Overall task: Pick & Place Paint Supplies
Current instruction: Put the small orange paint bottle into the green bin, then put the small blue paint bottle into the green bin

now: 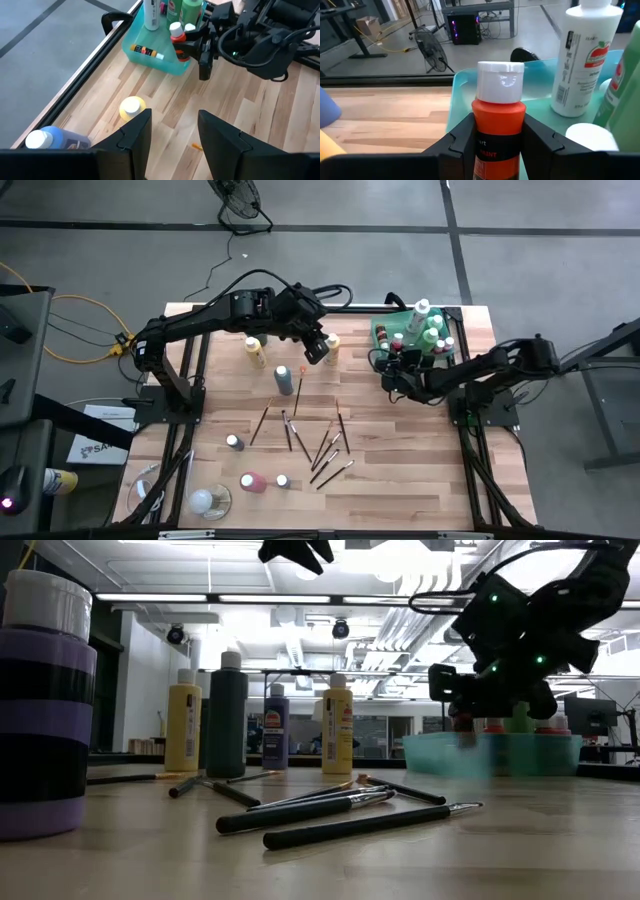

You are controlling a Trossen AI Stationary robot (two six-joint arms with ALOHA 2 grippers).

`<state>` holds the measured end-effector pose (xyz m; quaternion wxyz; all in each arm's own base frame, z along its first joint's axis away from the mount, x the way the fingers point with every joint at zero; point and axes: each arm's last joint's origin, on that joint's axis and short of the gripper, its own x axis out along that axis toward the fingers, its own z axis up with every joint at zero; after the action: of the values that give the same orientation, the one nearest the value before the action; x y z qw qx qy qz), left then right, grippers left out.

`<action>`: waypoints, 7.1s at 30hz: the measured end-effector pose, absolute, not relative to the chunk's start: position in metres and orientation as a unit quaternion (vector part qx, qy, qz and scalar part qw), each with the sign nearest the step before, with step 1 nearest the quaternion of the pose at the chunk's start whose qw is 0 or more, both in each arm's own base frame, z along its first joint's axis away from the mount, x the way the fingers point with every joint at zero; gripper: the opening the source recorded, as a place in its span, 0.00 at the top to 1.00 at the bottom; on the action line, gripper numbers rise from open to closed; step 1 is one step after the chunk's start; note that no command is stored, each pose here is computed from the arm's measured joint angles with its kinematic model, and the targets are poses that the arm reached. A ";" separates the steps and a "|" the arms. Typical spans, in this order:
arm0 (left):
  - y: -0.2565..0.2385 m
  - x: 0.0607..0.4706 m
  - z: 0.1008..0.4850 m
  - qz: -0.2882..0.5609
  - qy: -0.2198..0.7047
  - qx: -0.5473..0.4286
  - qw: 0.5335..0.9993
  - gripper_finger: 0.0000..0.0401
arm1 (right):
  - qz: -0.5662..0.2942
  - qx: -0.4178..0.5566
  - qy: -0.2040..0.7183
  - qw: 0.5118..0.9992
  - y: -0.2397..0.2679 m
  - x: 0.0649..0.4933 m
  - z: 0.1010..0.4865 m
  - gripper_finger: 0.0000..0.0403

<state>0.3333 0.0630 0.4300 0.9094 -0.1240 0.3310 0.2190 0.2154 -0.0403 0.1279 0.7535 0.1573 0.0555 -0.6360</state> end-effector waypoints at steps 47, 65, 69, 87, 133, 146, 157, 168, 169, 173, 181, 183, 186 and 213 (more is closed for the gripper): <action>0.063 0.333 0.429 0.216 0.337 -0.117 0.909 0.61 | -0.598 0.170 0.112 0.775 -0.037 0.218 0.121 0.58; 0.063 0.332 0.428 0.217 0.343 -0.116 0.906 0.61 | -0.575 0.170 0.109 0.793 -0.032 0.219 0.132 0.38; 0.063 0.332 0.428 0.216 0.343 -0.116 0.906 0.61 | -0.557 0.167 0.103 0.807 -0.027 0.218 0.142 0.38; 0.064 0.329 0.426 0.222 0.361 -0.094 0.901 0.61 | -0.413 0.151 0.015 0.898 0.000 0.179 0.233 0.39; -0.072 0.186 0.282 0.210 0.499 -0.265 0.798 0.61 | -0.315 0.101 -0.034 0.943 0.024 0.116 0.272 0.39; -0.132 0.129 0.244 0.268 0.409 -0.289 0.823 0.61 | -0.315 0.101 -0.034 0.943 0.024 0.116 0.272 0.39; -0.155 0.104 0.230 0.237 0.413 -0.298 0.827 0.61 | -0.315 0.103 -0.035 0.943 0.024 0.117 0.272 0.39; -0.177 0.094 0.206 0.231 0.443 -0.205 0.841 0.61 | -0.315 0.103 -0.034 0.943 0.024 0.117 0.272 0.39; -0.179 0.095 0.203 0.235 0.444 -0.199 0.841 0.61 | -0.315 0.103 -0.035 0.943 0.024 0.117 0.272 0.39; -0.185 0.098 0.191 0.248 0.448 -0.180 0.840 0.61 | -0.315 0.103 -0.035 0.943 0.024 0.117 0.272 0.39; -0.200 0.105 0.169 0.251 0.433 -0.183 0.846 0.61 | -0.315 0.103 -0.035 0.943 0.024 0.117 0.272 0.39; -0.202 0.106 0.164 0.246 0.430 -0.198 0.846 0.61 | -0.315 0.103 -0.035 0.943 0.024 0.117 0.272 0.39; -0.202 0.106 0.157 0.239 0.429 -0.207 0.846 0.61 | -0.315 0.103 -0.035 0.943 0.024 0.117 0.272 0.39; -0.172 0.124 0.139 0.291 0.413 -0.130 0.853 0.32 | -0.318 0.116 -0.041 0.940 0.024 0.116 0.272 0.39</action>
<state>0.1241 -0.1720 0.1394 0.8530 -0.1304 0.4132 0.2911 0.1164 0.0235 0.2724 0.9401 0.1163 -0.0409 -0.3179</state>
